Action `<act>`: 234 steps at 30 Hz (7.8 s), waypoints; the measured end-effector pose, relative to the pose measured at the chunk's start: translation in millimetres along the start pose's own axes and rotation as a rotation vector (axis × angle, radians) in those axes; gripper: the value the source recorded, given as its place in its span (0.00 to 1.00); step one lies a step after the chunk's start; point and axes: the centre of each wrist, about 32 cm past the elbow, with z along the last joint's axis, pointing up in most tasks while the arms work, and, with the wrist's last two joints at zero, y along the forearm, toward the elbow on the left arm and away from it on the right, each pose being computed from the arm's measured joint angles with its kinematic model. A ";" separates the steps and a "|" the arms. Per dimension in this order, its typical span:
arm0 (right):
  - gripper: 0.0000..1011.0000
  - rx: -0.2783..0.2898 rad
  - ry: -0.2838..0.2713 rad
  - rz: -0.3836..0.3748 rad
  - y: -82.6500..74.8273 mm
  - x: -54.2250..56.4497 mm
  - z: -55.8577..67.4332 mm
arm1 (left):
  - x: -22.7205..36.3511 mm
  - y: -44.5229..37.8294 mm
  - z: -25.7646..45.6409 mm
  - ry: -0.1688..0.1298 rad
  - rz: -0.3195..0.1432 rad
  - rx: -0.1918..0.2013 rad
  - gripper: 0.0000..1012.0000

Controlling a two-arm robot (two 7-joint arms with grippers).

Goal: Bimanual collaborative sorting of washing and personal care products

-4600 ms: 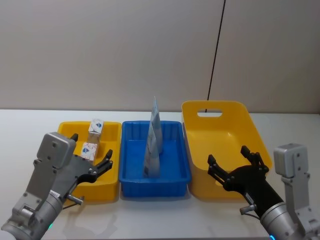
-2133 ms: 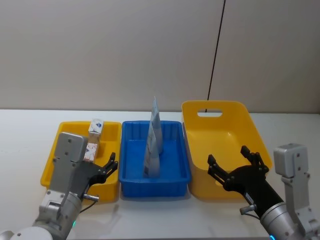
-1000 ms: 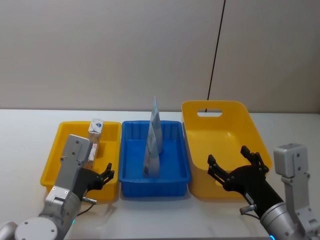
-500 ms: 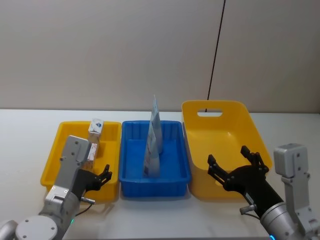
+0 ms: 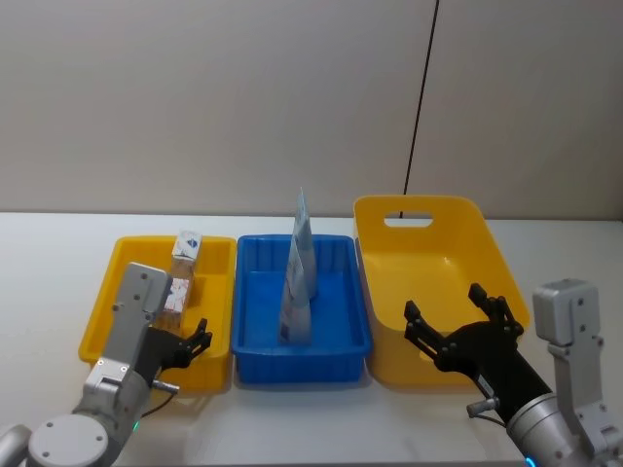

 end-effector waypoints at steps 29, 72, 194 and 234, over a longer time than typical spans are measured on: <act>0.99 0.000 0.000 0.000 0.0 0.0 0.0 | 11.1 -22.8 -15.4 0.039 0.014 0.002 0.99; 0.99 0.000 0.000 0.000 0.0 0.0 0.0 | 17.3 -39.4 -19.9 0.053 0.001 0.010 0.42; 0.99 0.000 0.000 0.000 0.0 0.0 0.0 | 70.7 60.5 46.3 -0.011 -1.066 -0.444 0.42; 0.99 0.000 0.000 0.000 0.0 0.0 0.0 | 70.3 48.1 51.6 -0.026 -1.198 -0.450 0.42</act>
